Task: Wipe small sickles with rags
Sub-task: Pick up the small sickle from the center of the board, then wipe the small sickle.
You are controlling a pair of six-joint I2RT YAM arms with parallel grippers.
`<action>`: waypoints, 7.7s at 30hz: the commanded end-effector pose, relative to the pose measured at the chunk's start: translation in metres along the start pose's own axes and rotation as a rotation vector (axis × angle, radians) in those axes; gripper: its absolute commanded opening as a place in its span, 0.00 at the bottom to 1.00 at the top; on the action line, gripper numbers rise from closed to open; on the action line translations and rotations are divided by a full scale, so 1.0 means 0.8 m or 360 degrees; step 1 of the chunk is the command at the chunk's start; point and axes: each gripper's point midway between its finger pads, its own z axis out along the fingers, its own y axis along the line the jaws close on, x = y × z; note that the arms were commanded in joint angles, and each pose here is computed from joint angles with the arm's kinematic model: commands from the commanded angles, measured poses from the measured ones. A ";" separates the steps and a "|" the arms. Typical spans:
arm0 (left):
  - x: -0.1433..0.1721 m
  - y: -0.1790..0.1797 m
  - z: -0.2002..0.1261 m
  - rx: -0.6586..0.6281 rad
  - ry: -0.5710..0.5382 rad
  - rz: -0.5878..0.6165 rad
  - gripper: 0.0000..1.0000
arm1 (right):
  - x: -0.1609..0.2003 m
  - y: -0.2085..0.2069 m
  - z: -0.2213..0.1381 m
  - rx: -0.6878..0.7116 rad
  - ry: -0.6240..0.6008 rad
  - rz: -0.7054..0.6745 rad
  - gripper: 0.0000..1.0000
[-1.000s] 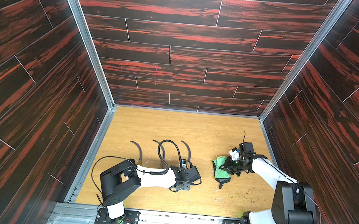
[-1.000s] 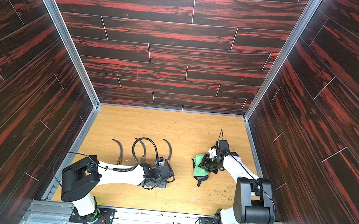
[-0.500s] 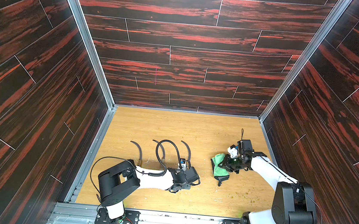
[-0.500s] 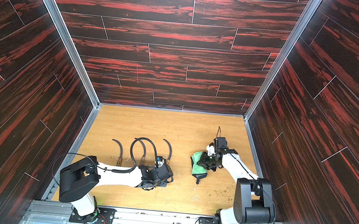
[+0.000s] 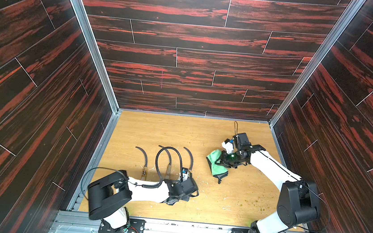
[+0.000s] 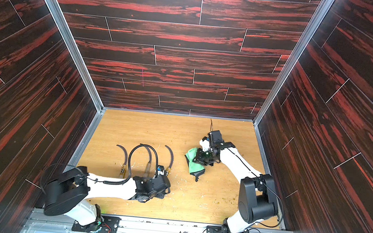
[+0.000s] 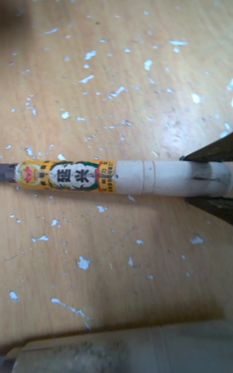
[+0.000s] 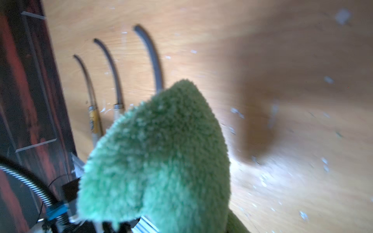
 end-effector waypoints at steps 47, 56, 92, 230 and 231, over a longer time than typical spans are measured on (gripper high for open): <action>-0.029 -0.035 0.010 0.0239 -0.0303 0.0248 0.00 | 0.099 -0.066 0.170 0.0489 0.0495 0.0114 0.00; -0.023 -0.034 0.014 0.0250 -0.0287 0.0218 0.00 | 0.057 -0.115 0.137 0.0773 0.0340 0.0090 0.00; -0.018 -0.038 0.030 0.0220 -0.0229 0.0235 0.00 | 0.102 0.062 0.103 -0.0108 0.0394 -0.0122 0.00; 0.035 -0.024 0.031 0.0330 0.0245 0.0397 0.00 | -0.030 -0.153 0.144 0.0764 0.0337 0.0104 0.00; 0.036 -0.024 0.031 0.0328 0.0246 0.0397 0.00 | -0.037 -0.154 0.142 0.0765 0.0322 0.0096 0.00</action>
